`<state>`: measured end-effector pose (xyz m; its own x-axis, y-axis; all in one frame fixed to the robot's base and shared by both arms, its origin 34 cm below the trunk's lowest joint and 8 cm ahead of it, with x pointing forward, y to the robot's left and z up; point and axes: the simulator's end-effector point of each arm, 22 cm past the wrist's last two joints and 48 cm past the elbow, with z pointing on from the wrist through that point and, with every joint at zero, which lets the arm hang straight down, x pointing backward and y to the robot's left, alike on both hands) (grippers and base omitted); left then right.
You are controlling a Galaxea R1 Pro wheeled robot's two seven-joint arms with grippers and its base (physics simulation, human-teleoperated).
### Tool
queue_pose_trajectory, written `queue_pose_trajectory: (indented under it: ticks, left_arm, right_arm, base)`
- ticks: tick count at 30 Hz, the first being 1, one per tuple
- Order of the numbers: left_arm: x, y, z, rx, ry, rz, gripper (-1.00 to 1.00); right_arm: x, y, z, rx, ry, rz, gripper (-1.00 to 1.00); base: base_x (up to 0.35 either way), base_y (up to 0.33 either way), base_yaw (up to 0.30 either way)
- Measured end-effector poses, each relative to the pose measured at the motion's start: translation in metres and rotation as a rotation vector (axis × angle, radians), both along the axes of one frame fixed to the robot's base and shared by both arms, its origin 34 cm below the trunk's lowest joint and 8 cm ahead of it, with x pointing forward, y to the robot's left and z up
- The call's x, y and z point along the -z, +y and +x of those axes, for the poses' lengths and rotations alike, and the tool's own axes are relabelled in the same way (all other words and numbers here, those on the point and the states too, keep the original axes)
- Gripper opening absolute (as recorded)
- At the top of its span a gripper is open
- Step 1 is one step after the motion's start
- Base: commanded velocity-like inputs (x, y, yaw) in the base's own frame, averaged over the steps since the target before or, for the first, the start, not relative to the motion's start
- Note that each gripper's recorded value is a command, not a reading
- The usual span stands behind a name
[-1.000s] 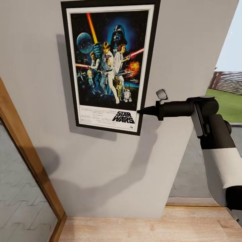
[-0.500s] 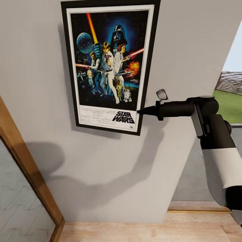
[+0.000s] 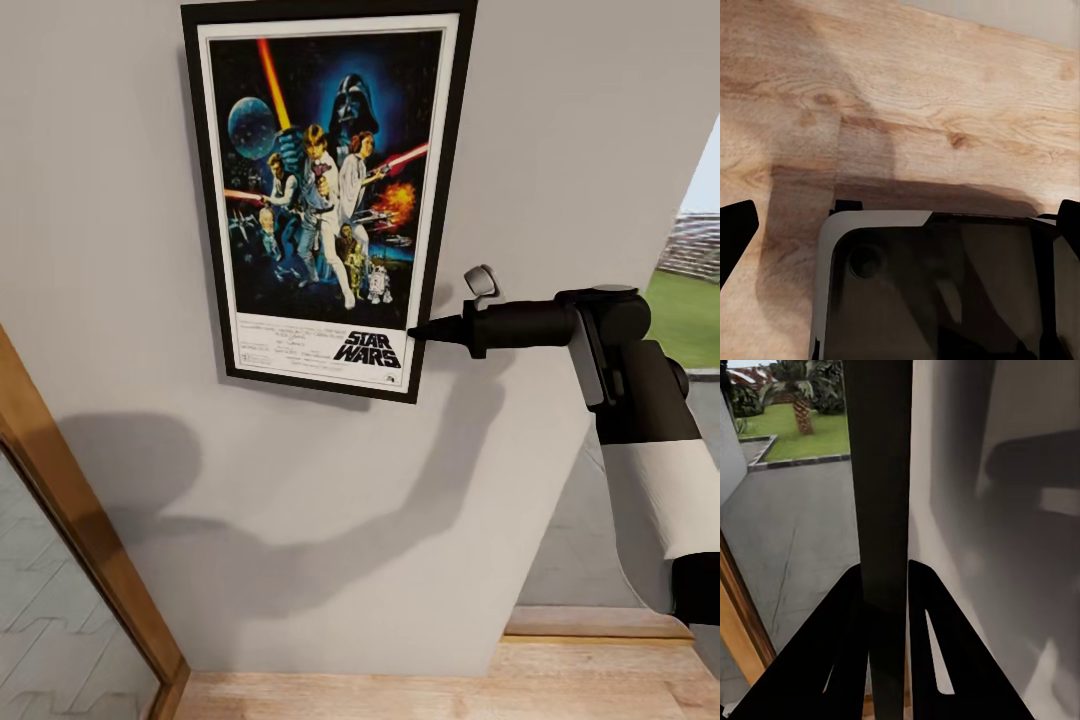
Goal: Pick up the poster from the kitchen countertop and hang it on one of the wall nails in the kitchen.
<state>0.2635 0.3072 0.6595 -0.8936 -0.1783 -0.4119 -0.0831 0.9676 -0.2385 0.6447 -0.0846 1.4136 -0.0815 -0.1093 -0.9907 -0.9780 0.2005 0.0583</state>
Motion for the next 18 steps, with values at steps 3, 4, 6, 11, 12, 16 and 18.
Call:
queue_pose_trajectory:
  ticks: [3, 4, 6, 11, 12, 16, 18]
  left_arm:
    - [0.0000, 0.0000, 0.0000, 0.000, 0.000, 0.000, 1.00]
    - [0.0000, 0.0000, 0.0000, 0.000, 0.000, 0.000, 1.00]
    - [0.0000, 0.0000, 0.0001, 0.000, 0.000, 0.000, 1.00]
    - [0.0000, 0.0001, 0.0000, 0.000, 0.000, 0.000, 1.00]
    - [0.0000, 0.0001, 0.0000, 0.000, 0.000, 0.000, 1.00]
    - [0.0000, 0.0001, 0.0000, 0.000, 0.000, 0.000, 1.00]
    - [-0.0001, 0.0002, -0.0001, -0.001, 0.000, 0.000, 1.00]
  right_arm:
    - [0.0001, 0.0001, 0.0000, 0.000, 0.000, 0.000, -1.00]
    - [0.0002, 0.0002, -0.0001, 0.000, 0.000, -0.001, -1.00]
    - [0.0002, 0.0002, -0.0001, 0.000, 0.000, -0.001, -1.00]
    - [0.0002, 0.0002, -0.0001, -0.001, -0.001, -0.001, -1.00]
    - [0.0002, 0.0003, -0.0001, -0.001, -0.001, -0.001, -1.00]
    - [0.0003, 0.0004, -0.0001, -0.001, -0.001, -0.001, -1.00]
    - [0.0000, 0.0003, -0.0004, -0.001, -0.001, -0.001, -1.00]
  base:
    - [0.001, 0.000, 0.000]
    - [0.000, 0.000, 0.000]
    - [0.000, 0.000, 0.000]
    - [0.000, 0.000, 0.000]
    - [0.000, 0.000, 0.000]
    - [0.011, 0.000, 0.000]
    - [0.135, 0.000, 0.000]
